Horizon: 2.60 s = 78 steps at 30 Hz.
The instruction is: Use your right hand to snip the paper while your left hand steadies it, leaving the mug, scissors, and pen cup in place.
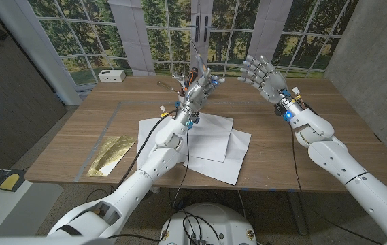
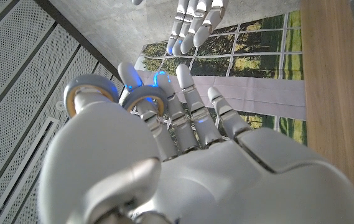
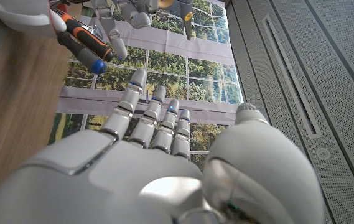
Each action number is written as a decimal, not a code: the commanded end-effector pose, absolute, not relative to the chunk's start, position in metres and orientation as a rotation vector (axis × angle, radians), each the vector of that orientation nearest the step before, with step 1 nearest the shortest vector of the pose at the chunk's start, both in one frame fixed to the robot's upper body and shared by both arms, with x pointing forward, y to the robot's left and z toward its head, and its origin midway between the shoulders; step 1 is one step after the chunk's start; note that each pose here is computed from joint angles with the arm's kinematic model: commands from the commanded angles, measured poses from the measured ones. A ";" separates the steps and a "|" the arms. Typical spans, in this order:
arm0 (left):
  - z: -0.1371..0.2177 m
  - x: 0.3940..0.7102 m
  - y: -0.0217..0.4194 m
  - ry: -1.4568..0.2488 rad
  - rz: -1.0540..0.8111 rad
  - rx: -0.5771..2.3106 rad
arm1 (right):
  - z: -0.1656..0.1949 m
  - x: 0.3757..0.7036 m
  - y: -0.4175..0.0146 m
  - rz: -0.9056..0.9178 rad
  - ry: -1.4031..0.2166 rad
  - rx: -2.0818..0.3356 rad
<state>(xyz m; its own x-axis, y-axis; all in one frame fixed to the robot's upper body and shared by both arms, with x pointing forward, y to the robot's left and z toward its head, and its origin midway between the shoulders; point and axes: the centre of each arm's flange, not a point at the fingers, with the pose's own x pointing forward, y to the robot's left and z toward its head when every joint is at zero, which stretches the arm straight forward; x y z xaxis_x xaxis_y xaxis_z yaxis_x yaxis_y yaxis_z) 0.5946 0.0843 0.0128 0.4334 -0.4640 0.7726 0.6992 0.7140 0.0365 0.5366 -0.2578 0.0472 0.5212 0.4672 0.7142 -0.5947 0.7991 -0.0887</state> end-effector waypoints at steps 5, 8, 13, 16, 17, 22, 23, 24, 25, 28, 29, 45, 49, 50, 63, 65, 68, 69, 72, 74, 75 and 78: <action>0.012 0.595 0.087 -0.858 -0.738 -0.304 | 0.050 0.533 -0.255 0.644 -0.812 0.169; 0.012 0.595 0.088 -0.861 -0.727 -0.297 | 0.050 0.531 -0.255 0.641 -0.814 0.166; 0.010 0.597 0.088 -0.861 -0.715 -0.288 | 0.052 0.529 -0.254 0.641 -0.822 0.164; 0.009 0.598 0.089 -0.858 -0.705 -0.273 | 0.052 0.528 -0.253 0.642 -0.823 0.164; 0.009 0.599 0.089 -0.857 -0.704 -0.274 | 0.052 0.528 -0.253 0.642 -0.824 0.163; 0.007 0.601 0.088 -0.854 -0.703 -0.257 | 0.052 0.527 -0.253 0.643 -0.828 0.163; 0.006 0.602 0.087 -0.852 -0.706 -0.255 | 0.053 0.527 -0.253 0.643 -0.830 0.162; 0.006 0.602 0.087 -0.855 -0.704 -0.247 | 0.053 0.527 -0.253 0.644 -0.831 0.160; 0.006 0.602 0.086 -0.859 -0.701 -0.235 | 0.053 0.527 -0.253 0.644 -0.831 0.161; 0.005 0.601 0.085 -0.862 -0.704 -0.218 | 0.054 0.526 -0.253 0.645 -0.831 0.162; 0.005 0.601 0.085 -0.864 -0.702 -0.215 | 0.054 0.526 -0.253 0.647 -0.832 0.164; 0.008 0.597 0.081 -0.864 -0.741 -0.095 | 0.059 0.525 -0.252 0.650 -0.846 0.160; 0.011 0.594 0.079 -0.866 -0.773 -0.066 | 0.059 0.525 -0.254 0.643 -0.847 0.159; 0.012 0.593 0.079 -0.866 -0.776 -0.060 | 0.059 0.525 -0.255 0.642 -0.848 0.157; 0.020 0.575 0.079 -0.921 -0.804 0.010 | 0.056 0.524 -0.270 0.609 -0.847 0.171; 0.021 0.573 0.081 -0.927 -0.800 0.012 | 0.055 0.524 -0.272 0.603 -0.846 0.170; 0.021 0.569 0.083 -0.935 -0.800 0.012 | 0.053 0.524 -0.274 0.596 -0.843 0.170; 0.022 0.568 0.084 -0.936 -0.802 0.013 | 0.053 0.524 -0.275 0.595 -0.843 0.170; 0.023 0.564 0.088 -0.947 -0.790 0.025 | 0.052 0.525 -0.276 0.591 -0.841 0.165; 0.023 0.562 0.089 -0.954 -0.790 0.030 | 0.052 0.525 -0.276 0.590 -0.839 0.165; 0.023 0.561 0.091 -0.954 -0.785 0.033 | 0.052 0.525 -0.276 0.589 -0.839 0.162; 0.022 0.558 0.094 -0.958 -0.781 0.037 | 0.053 0.526 -0.276 0.590 -0.837 0.163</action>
<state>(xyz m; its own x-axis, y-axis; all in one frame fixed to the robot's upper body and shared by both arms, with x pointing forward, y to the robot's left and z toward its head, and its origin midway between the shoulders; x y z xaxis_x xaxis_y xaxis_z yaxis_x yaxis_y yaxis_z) 0.5702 0.0842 0.0203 0.3408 -0.6140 0.7119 0.6045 0.7231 0.3342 0.5245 -0.2722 0.0540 0.5110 0.4333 0.7424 -0.5610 0.8225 -0.0940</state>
